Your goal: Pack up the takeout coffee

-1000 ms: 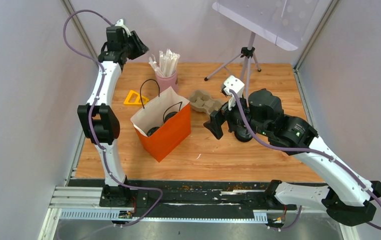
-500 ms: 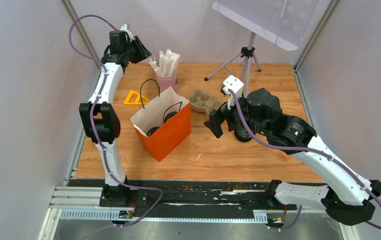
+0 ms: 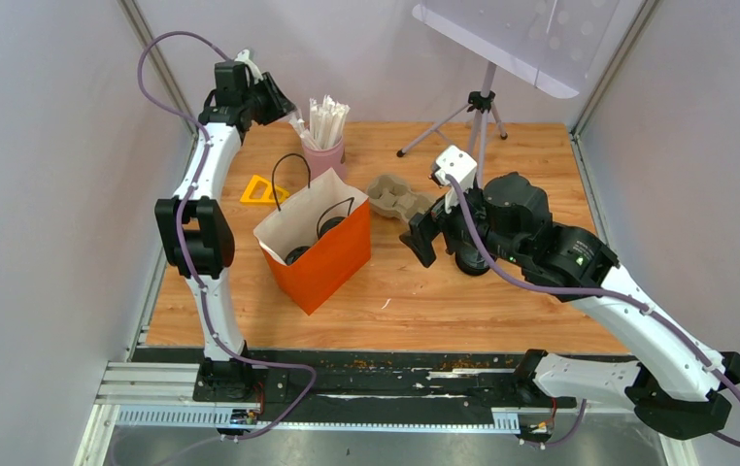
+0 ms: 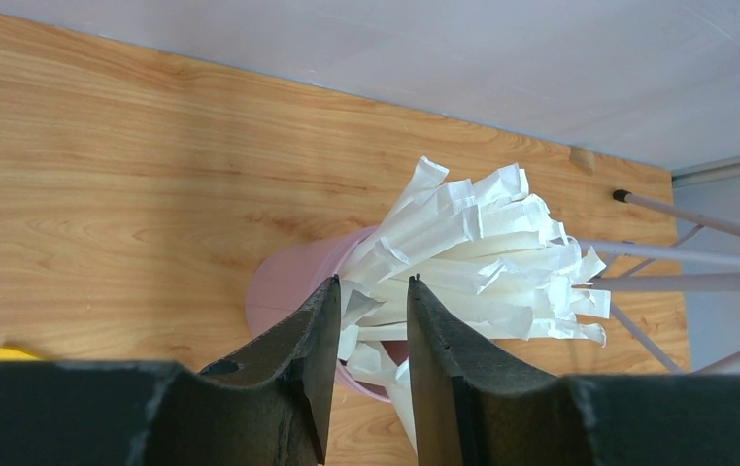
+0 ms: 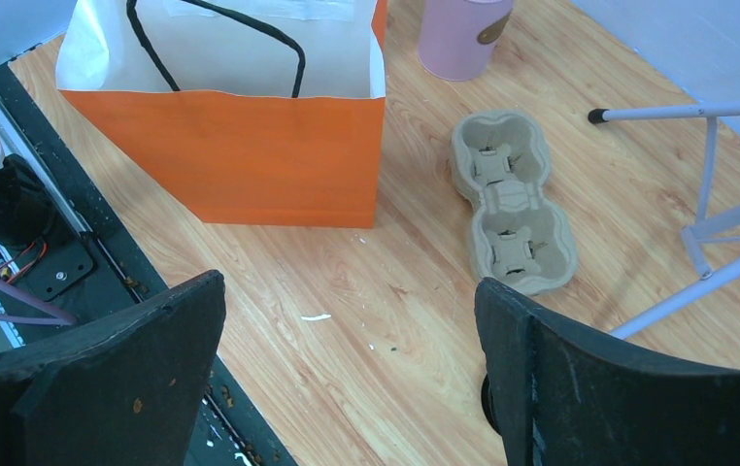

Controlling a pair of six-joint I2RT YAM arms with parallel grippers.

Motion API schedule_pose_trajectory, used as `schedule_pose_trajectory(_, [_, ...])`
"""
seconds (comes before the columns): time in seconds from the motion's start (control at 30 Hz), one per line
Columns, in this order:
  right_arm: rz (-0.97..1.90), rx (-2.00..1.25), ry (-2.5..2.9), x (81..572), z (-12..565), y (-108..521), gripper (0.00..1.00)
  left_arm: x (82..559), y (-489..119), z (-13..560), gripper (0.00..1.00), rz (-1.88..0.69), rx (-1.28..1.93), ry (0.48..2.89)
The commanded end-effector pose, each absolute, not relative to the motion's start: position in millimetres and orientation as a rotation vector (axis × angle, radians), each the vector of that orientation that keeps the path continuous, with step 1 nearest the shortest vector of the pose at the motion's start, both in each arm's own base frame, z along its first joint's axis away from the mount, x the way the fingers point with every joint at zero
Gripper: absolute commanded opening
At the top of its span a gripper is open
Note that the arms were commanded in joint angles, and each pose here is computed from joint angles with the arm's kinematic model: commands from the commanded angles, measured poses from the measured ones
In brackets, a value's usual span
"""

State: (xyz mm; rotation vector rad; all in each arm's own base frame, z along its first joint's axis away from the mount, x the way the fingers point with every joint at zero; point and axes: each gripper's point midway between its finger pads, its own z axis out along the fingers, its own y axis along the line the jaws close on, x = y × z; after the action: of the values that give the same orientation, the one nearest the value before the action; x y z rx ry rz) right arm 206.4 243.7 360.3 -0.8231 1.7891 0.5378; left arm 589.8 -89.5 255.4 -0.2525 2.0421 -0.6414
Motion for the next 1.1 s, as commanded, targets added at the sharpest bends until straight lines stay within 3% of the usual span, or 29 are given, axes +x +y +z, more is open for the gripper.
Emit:
schedule_pose_trajectory(0.0, [0.521, -0.791, 1.728, 208.9, 378.9, 237.0, 1.00, 596.1, -92.1, 263.5, 0.39, -0.644, -0.216, 2.006])
schedule_pose_trajectory(0.33, [0.512, -0.789, 1.728, 210.9, 377.0, 237.1, 1.00, 596.3, -94.5, 256.3, 0.33, -0.655, -0.198, 2.017])
schedule_pose_trajectory(0.47, [0.513, -0.790, 1.730, 211.8, 375.8, 238.7, 1.00, 598.7, -94.8, 266.7, 0.08, -0.657, -0.192, 1.994])
schedule_pose_trajectory(0.57, [0.512, -0.789, 1.731, 212.6, 375.3, 239.3, 1.00, 599.2, -94.3, 280.9, 0.00, -0.657, -0.192, 1.971])
schedule_pose_trajectory(1.07, [0.493, -0.757, 1.701, 217.8, 381.2, 237.0, 1.00, 552.8, -71.7, 375.0, 0.00, -0.520, -0.210, 1.893])
